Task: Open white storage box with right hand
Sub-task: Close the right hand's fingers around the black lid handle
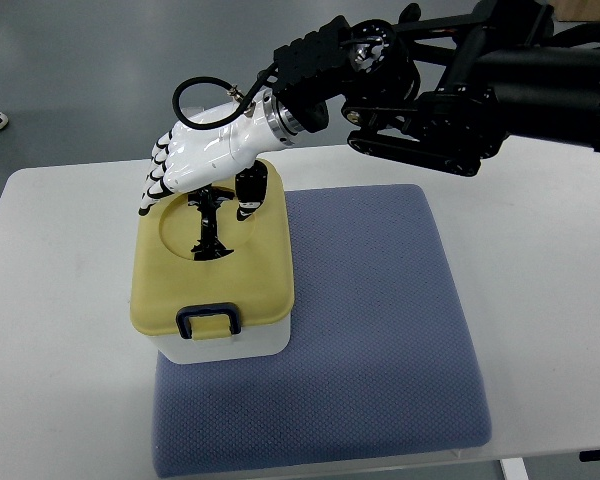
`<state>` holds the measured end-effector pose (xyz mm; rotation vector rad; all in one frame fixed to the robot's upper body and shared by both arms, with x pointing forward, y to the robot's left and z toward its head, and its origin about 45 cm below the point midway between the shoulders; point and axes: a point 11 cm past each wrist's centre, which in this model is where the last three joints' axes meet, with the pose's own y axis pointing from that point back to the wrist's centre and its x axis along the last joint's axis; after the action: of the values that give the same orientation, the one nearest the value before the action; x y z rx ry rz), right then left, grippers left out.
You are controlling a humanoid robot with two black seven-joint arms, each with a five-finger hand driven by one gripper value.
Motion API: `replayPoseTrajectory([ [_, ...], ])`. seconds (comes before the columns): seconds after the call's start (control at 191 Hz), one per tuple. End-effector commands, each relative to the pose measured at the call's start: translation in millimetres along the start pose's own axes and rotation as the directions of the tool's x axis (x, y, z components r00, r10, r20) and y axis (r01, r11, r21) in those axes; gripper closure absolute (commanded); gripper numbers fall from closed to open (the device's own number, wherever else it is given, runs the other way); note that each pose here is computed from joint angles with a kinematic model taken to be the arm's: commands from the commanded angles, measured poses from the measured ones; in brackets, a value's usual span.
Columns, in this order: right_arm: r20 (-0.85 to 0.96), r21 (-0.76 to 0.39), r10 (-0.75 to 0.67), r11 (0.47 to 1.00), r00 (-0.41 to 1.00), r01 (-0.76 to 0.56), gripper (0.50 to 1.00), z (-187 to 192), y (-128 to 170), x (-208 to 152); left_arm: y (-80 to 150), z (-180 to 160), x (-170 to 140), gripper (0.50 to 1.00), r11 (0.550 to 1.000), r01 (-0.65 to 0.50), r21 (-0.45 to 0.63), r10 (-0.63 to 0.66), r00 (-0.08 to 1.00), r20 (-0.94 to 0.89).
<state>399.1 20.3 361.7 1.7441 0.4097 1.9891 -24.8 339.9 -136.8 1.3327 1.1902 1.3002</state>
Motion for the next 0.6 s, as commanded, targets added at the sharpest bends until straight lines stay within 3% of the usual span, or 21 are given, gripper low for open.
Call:
replayPoseTrajectory([
  [0.0,-0.004,0.0,0.011,1.0,1.0,-0.011,0.638,0,0,0,0,0,0,0.5,1.0,-0.001,0.0,0.001,1.0,0.0],
  [0.058,-0.007,0.001,0.018,1.0,1.0,-0.018,0.675,0,-1,-1,0,-1,0,0.5,1.0,-0.001,0.001,0.001,1.0,0.0],
  [0.597,-0.01,0.028,0.028,0.999,1.0,-0.028,0.854,-8,-10,-7,0,0,0,0.5,1.0,0.001,0.0,-0.001,1.0,0.0],
])
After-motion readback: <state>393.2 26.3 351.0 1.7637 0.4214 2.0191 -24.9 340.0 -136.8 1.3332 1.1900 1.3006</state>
